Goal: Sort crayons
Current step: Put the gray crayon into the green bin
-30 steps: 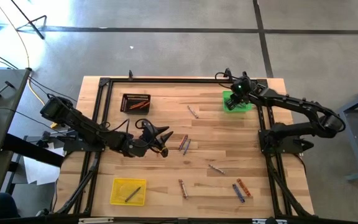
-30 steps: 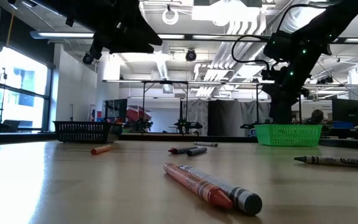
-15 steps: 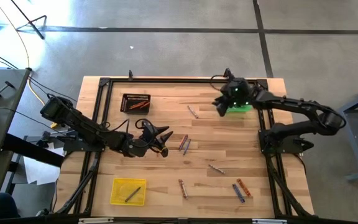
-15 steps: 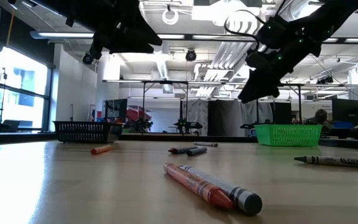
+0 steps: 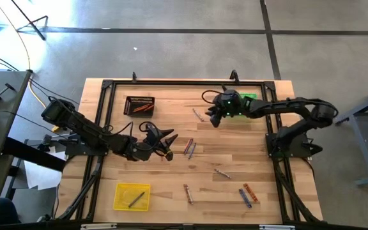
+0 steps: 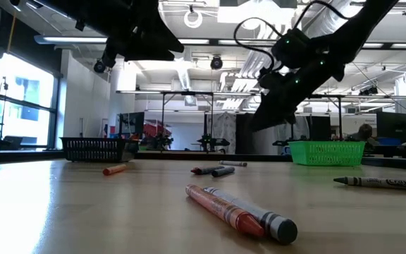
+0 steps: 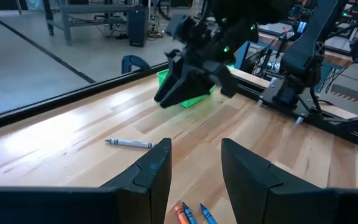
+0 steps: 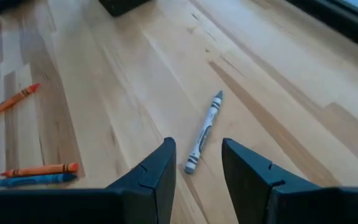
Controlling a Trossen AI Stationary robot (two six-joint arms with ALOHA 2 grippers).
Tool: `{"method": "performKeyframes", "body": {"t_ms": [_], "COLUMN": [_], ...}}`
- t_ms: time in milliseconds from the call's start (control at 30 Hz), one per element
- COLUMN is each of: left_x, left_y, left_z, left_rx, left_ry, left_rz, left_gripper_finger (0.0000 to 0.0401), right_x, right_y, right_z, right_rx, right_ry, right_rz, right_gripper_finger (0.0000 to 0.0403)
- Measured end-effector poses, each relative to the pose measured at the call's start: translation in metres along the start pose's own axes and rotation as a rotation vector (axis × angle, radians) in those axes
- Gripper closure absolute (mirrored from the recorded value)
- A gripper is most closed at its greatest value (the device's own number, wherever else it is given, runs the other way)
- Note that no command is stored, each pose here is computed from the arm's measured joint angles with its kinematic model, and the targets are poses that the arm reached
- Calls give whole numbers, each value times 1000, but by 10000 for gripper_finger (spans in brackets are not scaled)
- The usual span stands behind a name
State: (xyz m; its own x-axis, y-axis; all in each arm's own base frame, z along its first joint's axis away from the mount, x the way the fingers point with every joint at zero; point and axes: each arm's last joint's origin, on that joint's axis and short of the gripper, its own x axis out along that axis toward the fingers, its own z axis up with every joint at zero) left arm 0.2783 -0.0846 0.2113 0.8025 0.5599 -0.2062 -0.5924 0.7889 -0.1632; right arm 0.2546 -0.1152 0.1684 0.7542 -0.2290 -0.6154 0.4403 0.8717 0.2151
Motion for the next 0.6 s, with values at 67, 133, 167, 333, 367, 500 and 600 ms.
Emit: {"method": "performKeyframes", "body": {"t_ms": [67, 133, 167, 333, 367, 500, 600], "left_x": [1, 1, 2, 4, 4, 3, 0], "left_y": [1, 1, 2, 7, 8, 13, 15], "left_z": [0, 1, 3, 12, 14, 23, 31], "left_rx": [17, 33, 38, 74, 84, 105, 109], "left_ry": [-1, -3, -6, -30, -34, -53, -71], "left_rz": [3, 6, 9, 24, 27, 34, 30], "left_gripper_finger": [275, 275, 275, 275, 275, 275, 275], "right_x": [7, 14, 17, 35, 39, 54, 65], "right_y": [-1, -2, -2, 5, 8, 16, 18], "right_z": [-3, -7, -8, -3, -1, 12, 19], "right_rx": [28, 51, 57, 38, 15, -61, -87], "right_ry": [9, 15, 21, 89, 109, 209, 292], "right_rz": [-8, -28, -40, -81, -87, -128, -140], "right_gripper_finger": [279, 279, 279, 279, 279, 279, 279]}}
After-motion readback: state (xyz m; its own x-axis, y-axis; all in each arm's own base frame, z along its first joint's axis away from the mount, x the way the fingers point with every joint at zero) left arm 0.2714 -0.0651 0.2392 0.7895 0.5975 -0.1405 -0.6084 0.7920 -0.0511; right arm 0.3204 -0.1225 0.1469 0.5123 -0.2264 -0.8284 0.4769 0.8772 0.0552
